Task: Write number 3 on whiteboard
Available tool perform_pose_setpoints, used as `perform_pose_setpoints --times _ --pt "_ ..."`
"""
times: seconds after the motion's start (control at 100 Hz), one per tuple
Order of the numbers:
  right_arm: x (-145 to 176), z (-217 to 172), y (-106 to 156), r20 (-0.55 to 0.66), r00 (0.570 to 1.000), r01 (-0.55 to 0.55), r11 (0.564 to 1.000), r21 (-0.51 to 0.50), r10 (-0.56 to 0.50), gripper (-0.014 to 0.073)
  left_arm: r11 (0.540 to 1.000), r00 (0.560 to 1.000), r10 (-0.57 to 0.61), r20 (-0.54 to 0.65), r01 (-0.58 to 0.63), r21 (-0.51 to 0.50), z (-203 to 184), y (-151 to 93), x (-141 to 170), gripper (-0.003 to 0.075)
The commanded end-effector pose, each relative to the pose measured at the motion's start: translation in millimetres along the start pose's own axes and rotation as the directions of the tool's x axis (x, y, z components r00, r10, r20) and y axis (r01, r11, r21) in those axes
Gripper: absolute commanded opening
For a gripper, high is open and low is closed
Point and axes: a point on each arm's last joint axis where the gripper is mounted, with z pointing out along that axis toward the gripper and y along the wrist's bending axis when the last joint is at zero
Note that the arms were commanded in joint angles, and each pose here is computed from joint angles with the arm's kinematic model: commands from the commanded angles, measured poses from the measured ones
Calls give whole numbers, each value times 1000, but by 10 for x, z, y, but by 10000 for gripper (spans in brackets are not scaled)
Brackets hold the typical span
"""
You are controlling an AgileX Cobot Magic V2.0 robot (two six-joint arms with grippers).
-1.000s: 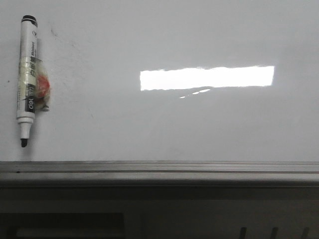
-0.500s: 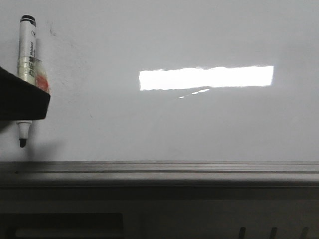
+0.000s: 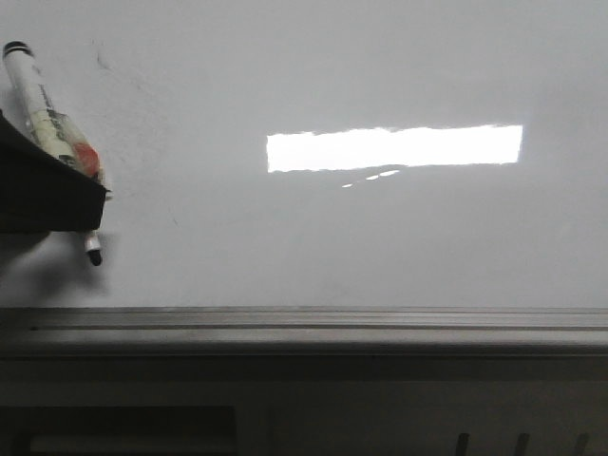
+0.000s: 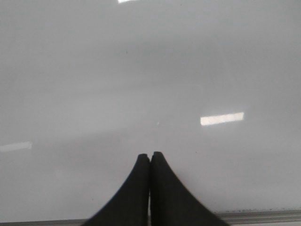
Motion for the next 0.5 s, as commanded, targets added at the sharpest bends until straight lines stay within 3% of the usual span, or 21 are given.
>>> perform_pose_setpoints --times 0.0,0.07,0.3,0.49 --pt "-141 -20 20 61 998 15 1000 -3 -15 -64 1000 996 -10 84 11 -16 4 -14 -141 77" --pt "-140 -20 24 61 998 17 1000 -7 -16 -64 1000 997 -10 79 11 -14 5 -16 -137 -23" --pt "-143 -36 119 49 997 58 992 -112 -53 -64 1000 998 -6 61 6 -6 6 -24 -120 -20" --pt "-204 -83 264 49 988 156 954 -255 -149 -64 995 996 89 -24 -88 42 -32 -67 -42 -20"
